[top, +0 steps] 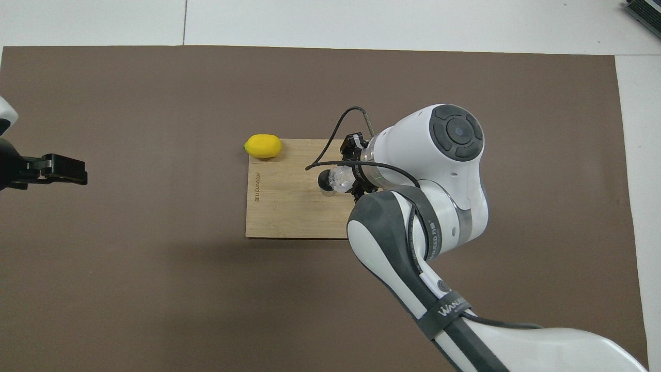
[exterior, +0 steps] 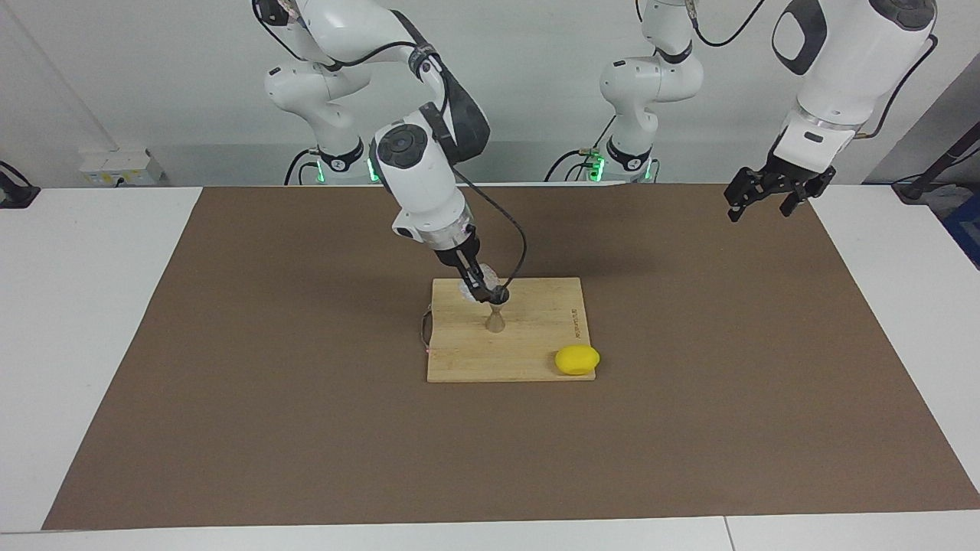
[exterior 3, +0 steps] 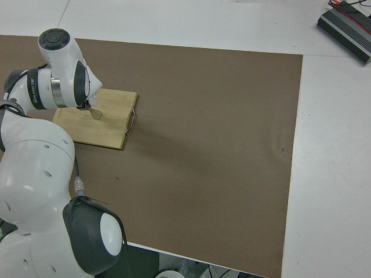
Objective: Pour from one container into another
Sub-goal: 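Carry the glass cup upright back beside the board with the right gripper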
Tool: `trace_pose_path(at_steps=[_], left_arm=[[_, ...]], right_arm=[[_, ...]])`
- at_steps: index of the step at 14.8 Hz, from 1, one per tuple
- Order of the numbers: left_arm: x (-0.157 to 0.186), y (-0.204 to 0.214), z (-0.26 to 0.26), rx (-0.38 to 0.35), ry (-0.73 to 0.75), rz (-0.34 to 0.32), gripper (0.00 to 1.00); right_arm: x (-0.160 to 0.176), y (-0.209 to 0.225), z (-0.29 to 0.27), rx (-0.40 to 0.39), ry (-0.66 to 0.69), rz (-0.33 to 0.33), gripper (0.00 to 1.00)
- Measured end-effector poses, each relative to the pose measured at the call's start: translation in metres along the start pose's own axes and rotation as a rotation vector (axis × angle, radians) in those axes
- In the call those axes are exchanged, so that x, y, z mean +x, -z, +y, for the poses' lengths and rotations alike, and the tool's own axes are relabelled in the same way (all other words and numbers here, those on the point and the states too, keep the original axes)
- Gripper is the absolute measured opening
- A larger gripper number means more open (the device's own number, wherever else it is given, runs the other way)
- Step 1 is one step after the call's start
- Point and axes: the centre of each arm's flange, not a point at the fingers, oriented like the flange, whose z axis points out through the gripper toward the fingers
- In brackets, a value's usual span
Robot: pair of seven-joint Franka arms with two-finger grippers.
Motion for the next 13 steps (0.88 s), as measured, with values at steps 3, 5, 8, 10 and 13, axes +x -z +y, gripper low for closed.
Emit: trace_pose_path(at_steps=[3,5,8,10,13], left_arm=[[-0.001,0.002,0.005,0.0,-0.004,0.003,1.0],[0.0,0.004,0.005,0.0,0.0,0.005,1.0],[0.0,0.004,0.005,0.0,0.001,0.006,1.0],[0.0,0.004,0.005,-0.001,0.003,0.006,1.0],[0.0,0.004,0.004,-0.001,0.004,0.006,1.0]], right_arm=[[0.007,0.005,-0.004,0.007,-0.072,-0.084,0.51],[0.019,0.012,-0.009,0.017,-0.119,-0.144,0.51],[0.055,0.026,-0.015,0.02,-0.178,-0.246,0.51],[0.086,0.039,-0.019,0.035,-0.226,-0.329,0.51],[0.134,0.057,-0.023,0.074,-0.316,-0.424,0.51]])
